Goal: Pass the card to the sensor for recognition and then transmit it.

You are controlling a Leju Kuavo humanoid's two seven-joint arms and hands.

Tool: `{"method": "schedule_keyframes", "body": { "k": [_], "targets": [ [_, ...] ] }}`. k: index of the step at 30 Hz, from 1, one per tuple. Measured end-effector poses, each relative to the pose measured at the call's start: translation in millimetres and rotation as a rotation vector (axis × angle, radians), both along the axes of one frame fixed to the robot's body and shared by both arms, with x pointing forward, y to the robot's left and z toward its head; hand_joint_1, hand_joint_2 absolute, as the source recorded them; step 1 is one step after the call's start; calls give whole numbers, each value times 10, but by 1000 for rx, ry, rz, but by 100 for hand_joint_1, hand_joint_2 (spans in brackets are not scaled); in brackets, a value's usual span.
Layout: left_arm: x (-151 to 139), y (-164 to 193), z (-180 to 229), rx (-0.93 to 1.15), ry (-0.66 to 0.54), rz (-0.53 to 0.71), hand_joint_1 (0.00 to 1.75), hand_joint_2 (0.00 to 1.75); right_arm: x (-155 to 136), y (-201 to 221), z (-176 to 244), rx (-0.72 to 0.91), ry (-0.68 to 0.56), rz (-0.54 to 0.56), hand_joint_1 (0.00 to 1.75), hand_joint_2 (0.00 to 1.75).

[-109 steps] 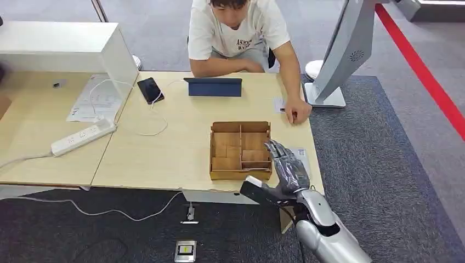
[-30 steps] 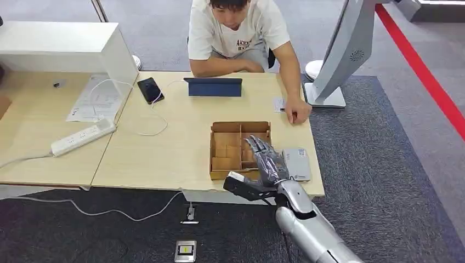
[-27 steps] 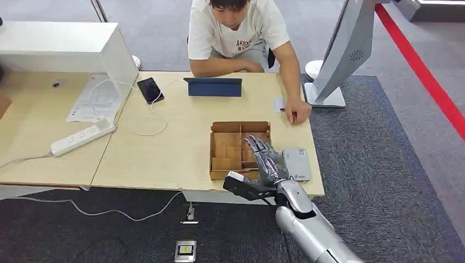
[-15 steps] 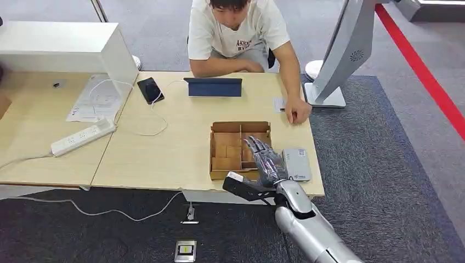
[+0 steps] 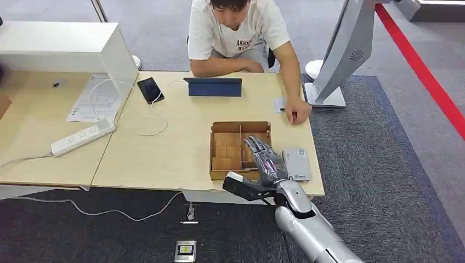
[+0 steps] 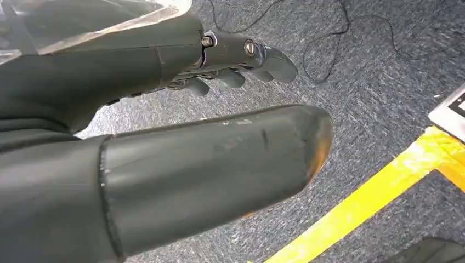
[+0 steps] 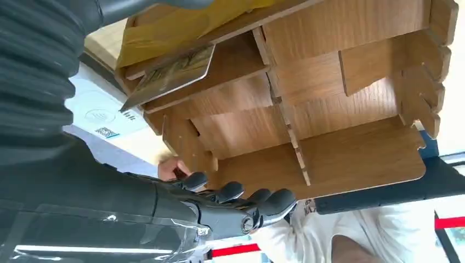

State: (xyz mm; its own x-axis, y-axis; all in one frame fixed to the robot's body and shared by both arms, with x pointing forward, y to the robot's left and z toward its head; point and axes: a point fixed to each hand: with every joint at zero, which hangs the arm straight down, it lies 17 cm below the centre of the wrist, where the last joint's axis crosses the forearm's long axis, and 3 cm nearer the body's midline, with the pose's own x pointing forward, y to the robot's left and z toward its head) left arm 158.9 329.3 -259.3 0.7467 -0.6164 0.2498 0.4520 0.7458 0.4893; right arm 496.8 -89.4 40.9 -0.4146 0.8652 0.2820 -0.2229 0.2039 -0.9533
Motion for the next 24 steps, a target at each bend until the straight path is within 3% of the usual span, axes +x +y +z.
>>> {"method": "schedule_keyframes", "body": {
  "k": [24],
  "targets": [
    [-4, 5, -1, 1, 2, 5, 0, 0, 5, -22, -23, -9, 5, -10, 0, 175]
  ]
}}
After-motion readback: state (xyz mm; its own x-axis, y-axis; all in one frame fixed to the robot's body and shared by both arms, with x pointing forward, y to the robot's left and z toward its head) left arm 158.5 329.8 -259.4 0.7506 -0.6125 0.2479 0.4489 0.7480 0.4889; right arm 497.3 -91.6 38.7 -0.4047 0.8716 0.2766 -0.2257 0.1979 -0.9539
